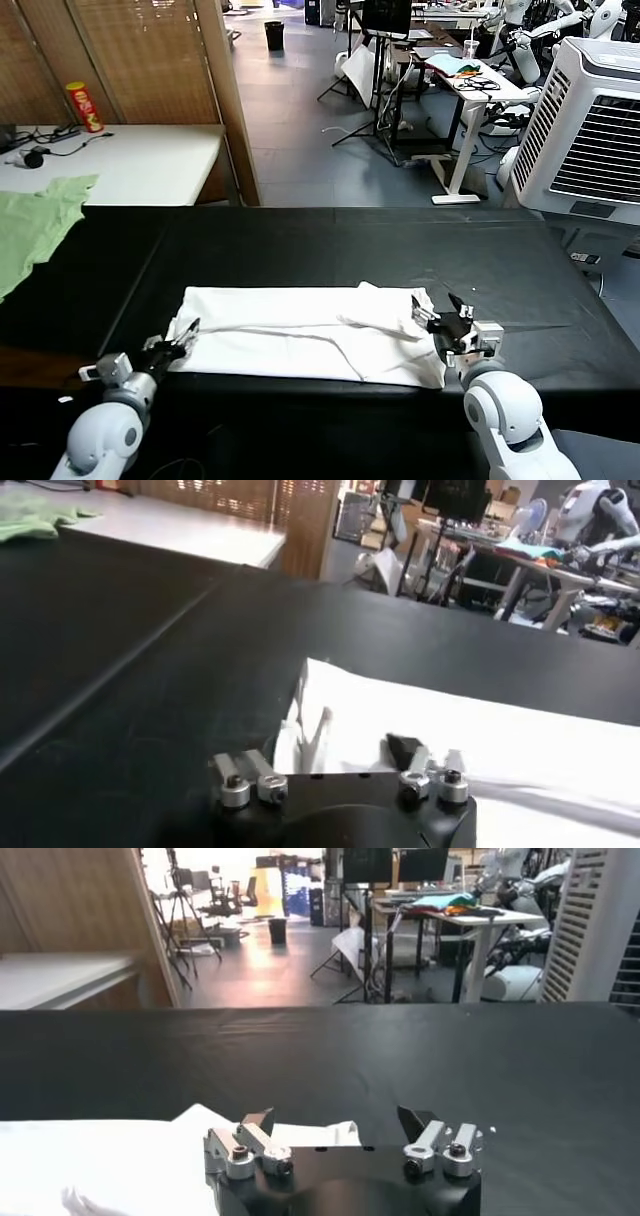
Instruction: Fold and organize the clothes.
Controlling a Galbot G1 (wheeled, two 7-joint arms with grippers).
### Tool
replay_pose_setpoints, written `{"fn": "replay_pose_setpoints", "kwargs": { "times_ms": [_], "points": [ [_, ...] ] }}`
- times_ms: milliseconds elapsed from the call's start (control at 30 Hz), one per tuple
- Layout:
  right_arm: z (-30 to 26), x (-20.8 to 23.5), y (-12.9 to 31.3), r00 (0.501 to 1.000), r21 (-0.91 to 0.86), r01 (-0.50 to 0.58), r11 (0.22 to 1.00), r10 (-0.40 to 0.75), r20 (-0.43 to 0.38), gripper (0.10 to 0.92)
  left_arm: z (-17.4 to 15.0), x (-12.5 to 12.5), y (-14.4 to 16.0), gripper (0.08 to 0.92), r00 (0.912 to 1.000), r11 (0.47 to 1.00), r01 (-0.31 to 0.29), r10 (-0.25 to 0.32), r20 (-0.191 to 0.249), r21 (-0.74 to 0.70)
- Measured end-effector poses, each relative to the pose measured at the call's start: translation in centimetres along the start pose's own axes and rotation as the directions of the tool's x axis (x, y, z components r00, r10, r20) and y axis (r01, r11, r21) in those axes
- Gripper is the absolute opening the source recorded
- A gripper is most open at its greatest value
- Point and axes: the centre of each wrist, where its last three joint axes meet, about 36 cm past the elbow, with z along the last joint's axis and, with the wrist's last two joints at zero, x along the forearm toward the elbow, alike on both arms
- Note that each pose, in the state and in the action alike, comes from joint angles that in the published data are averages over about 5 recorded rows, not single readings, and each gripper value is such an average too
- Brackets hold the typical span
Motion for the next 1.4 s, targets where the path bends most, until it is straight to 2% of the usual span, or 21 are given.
{"fn": "replay_pose_setpoints", "kwargs": {
  "times_ms": [167,233,333,467,567,733,833,900,1000,1133,1267,1400],
  "points": [
    [0.0,0.2,0.0,1.0,0.009,-0.001,1.0,0.001,0.004,0.798,0.4,0.1,0.0,0.228,1.0,1.0,-0.004,0.004,-0.007,-0.004],
    [0.0,0.2,0.0,1.0,0.012,-0.002,1.0,0.002,0.007,0.798,0.3,0.1,0.0,0.168,1.0,1.0,-0.006,0.006,-0.006,-0.021],
    [-0.2,0.4,-0.1,1.0,0.013,-0.006,1.0,0.006,0.01,0.798,0.1,0.1,0.1,0.154,0.9999,0.997,0.002,-0.001,0.012,-0.082],
    [-0.3,0.8,-0.3,1.0,0.012,-0.015,1.0,0.015,0.012,0.798,-0.3,-0.1,1.5,0.155,0.9959,0.972,0.058,-0.04,0.081,-0.228],
    [-0.4,1.1,-0.6,1.0,0.011,-0.023,1.0,0.023,0.015,0.798,-0.9,-0.1,3.5,0.154,0.9878,0.93,0.12,-0.077,0.135,-0.348],
    [-0.4,1.8,-1.0,0.999,0.005,-0.037,0.999,0.037,0.019,0.798,-2.7,0.2,8.0,0.154,0.9722,0.834,0.211,-0.125,0.198,-0.509],
    [-0.3,2.1,-1.1,0.999,0.0,-0.045,0.999,0.045,0.019,0.798,-3.9,0.5,9.9,0.154,0.9653,0.784,0.246,-0.144,0.218,-0.57],
    [-0.2,2.3,-1.2,0.999,-0.003,-0.05,0.999,0.05,0.018,0.798,-4.4,0.7,10.2,0.154,0.9646,0.77,0.252,-0.151,0.216,-0.586],
    [0.0,2.6,-1.1,0.998,-0.004,-0.056,0.998,0.056,0.016,0.798,-4.4,1.0,8.8,0.154,0.9698,0.783,0.233,-0.144,0.197,-0.577],
    [0.1,2.9,-0.9,0.998,0.002,-0.067,0.998,0.067,0.014,0.798,-4.0,1.4,4.3,0.154,0.9807,0.849,0.172,-0.1,0.168,-0.499],
    [0.5,3.3,-1.0,0.997,0.004,-0.082,0.997,0.082,0.008,0.798,-3.4,1.9,-1.8,0.154,0.991,0.923,0.067,-0.017,0.133,-0.379],
    [1.0,3.6,-1.2,0.995,0.004,-0.101,0.995,0.101,0.002,0.798,-3.0,2.6,-7.5,0.154,0.991,0.967,-0.064,0.091,0.098,-0.247]
  ]
}}
